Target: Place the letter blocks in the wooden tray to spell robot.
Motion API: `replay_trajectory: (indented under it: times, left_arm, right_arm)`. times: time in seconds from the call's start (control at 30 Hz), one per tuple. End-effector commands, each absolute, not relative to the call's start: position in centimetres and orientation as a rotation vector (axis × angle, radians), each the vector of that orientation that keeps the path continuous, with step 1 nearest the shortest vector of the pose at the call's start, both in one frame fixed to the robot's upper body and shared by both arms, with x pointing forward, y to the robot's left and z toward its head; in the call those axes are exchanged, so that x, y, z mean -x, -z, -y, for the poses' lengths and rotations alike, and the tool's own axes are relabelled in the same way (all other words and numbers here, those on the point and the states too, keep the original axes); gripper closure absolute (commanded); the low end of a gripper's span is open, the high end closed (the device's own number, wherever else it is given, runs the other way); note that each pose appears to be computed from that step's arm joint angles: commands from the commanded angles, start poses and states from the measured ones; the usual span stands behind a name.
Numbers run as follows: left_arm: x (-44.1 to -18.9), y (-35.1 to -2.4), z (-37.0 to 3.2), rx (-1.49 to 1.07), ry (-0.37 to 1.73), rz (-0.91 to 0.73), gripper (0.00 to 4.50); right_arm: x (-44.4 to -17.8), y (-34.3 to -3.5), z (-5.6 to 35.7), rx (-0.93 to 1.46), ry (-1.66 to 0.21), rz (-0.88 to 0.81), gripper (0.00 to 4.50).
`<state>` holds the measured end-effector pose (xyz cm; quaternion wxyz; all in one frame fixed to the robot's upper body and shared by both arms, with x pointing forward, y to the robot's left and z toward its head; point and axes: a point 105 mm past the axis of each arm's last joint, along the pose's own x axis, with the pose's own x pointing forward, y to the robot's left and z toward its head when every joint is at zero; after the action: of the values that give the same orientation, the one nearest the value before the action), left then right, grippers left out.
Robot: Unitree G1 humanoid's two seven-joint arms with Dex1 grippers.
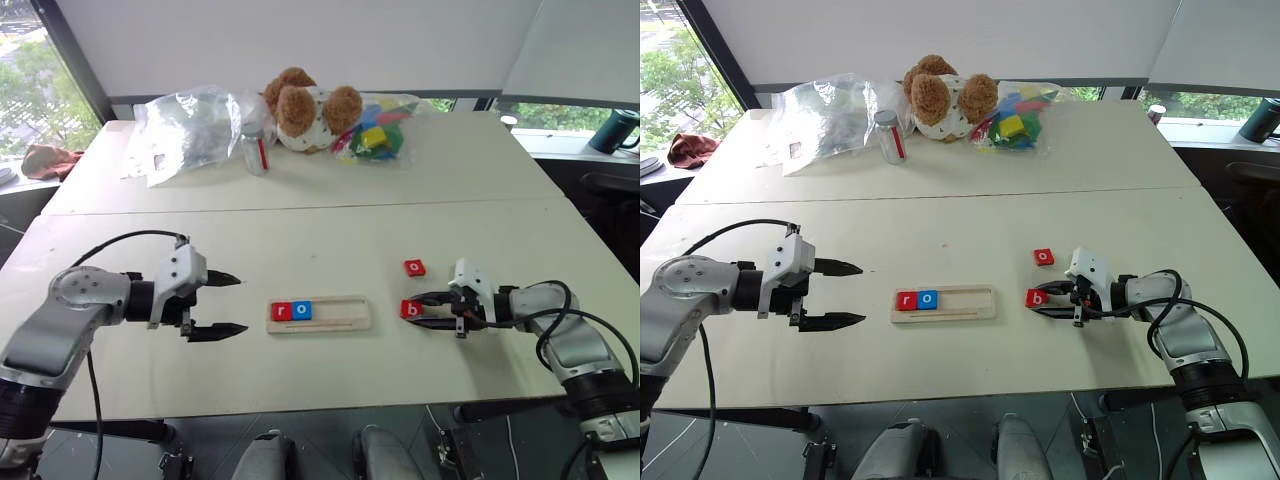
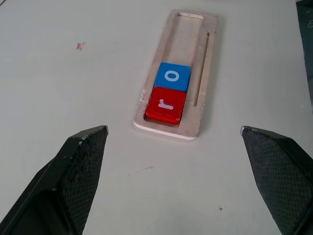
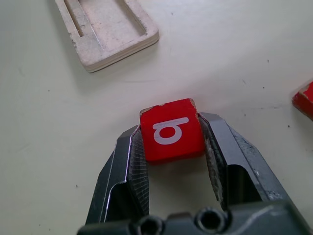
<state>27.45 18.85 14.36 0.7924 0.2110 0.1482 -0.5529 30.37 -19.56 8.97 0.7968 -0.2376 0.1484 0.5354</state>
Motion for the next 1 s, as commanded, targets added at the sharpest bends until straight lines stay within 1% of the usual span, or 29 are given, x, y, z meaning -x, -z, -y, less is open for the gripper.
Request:
replay_trajectory:
  times: [0.03, 0.1, 0.17, 0.27, 0.4, 0.67, 1.0]
  left_arm:
    - [-27.8, -15.6, -20.0, -0.501, 1.151, -0.289, 0.00]
    - [-27.7, -15.2, -20.4, -0.505, 1.152, -0.309, 0.00]
    - [-27.5, -14.8, -20.5, -0.514, 1.160, -0.327, 0.00]
    - [-27.2, -14.3, -20.1, -0.509, 1.173, -0.334, 0.00]
    - [-26.9, -13.8, -19.9, -0.503, 1.179, -0.340, 0.00]
    - [-26.7, -13.2, -19.6, -0.492, 1.165, -0.337, 0.00]
    - [-26.7, -12.9, -19.3, -0.480, 1.150, -0.330, 0.00]
  right_arm:
    - [-31.0, -11.9, 17.6, 0.538, -1.171, -0.210, 3.35]
    - [-31.1, -13.5, 15.3, 0.535, -1.229, -0.174, 3.35]
    - [-30.7, -14.1, 13.2, 0.550, -1.305, -0.174, 3.35]
    - [-31.1, -13.8, 10.2, 0.600, -1.364, -0.184, 3.35]
    - [-32.1, -12.9, 8.0, 0.665, -1.382, -0.214, 3.35]
    - [-31.9, -12.2, 5.5, 0.700, -1.454, -0.246, 3.35]
    - [-32.0, -11.2, 4.5, 0.661, -1.458, -0.267, 3.35]
